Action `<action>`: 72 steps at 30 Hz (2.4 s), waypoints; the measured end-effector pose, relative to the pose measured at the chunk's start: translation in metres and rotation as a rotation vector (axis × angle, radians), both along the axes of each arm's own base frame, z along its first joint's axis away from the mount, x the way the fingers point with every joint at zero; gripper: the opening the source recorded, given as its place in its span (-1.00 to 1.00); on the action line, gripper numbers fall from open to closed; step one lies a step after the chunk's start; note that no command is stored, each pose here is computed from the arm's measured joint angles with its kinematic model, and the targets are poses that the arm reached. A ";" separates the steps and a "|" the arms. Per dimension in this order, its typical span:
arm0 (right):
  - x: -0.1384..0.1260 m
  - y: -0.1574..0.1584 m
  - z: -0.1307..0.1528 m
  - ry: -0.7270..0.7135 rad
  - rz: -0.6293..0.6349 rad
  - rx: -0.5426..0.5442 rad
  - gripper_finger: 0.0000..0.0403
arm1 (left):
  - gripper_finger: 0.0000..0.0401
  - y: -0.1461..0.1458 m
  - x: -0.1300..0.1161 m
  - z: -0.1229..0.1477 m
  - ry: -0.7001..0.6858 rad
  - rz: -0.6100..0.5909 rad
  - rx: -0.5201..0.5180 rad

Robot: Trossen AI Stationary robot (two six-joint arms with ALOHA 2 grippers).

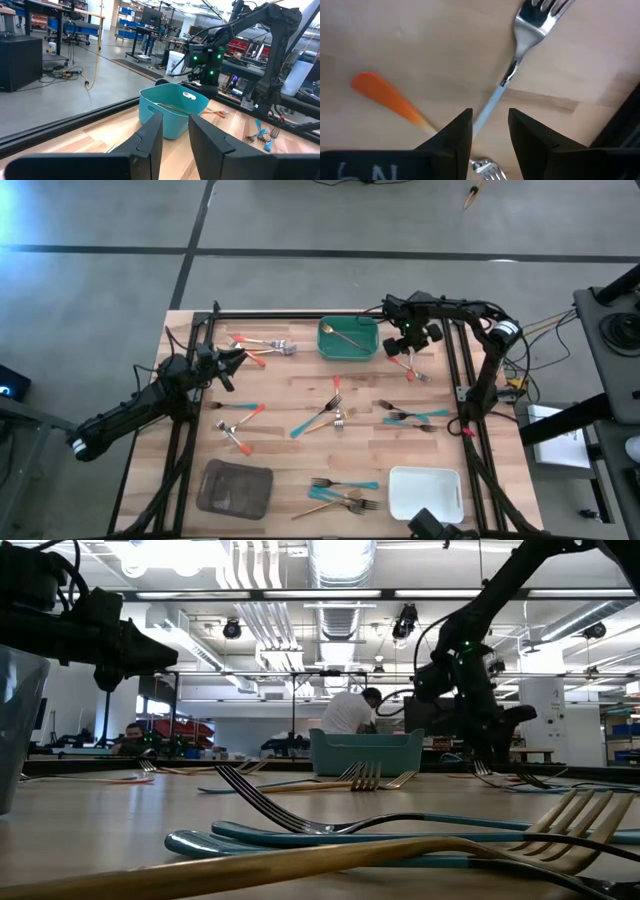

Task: Sort silverware by color (type)
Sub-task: Put the orange fork into the white bin

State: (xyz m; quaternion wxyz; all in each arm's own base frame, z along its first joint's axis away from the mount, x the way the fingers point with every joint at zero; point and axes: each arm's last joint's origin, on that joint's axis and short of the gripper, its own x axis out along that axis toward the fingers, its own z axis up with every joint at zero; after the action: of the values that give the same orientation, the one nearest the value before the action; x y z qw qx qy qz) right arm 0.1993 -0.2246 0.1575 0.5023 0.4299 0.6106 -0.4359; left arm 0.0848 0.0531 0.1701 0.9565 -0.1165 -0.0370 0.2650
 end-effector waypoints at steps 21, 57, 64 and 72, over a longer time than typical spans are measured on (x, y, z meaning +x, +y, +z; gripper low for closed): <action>-0.008 0.000 -0.019 -0.069 0.001 -0.018 -0.81 | -0.61 0.000 0.000 0.000 0.000 0.000 0.000; -0.003 0.050 0.127 -0.618 0.256 -0.545 -0.94 | -0.61 0.000 0.000 0.000 0.000 0.000 0.000; 0.009 0.122 0.161 -0.881 0.537 -0.455 -0.94 | -0.61 0.000 0.000 0.000 0.000 0.000 0.000; 0.024 0.215 0.165 -0.986 0.850 -0.248 -0.94 | -0.61 0.000 0.000 0.000 0.000 0.000 0.000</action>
State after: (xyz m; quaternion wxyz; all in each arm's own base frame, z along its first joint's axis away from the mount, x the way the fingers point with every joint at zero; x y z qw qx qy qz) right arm 0.2230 -0.0091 0.3229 0.8970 0.2396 0.3710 -0.0189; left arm 0.0848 0.0531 0.1700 0.9565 -0.1165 -0.0368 0.2650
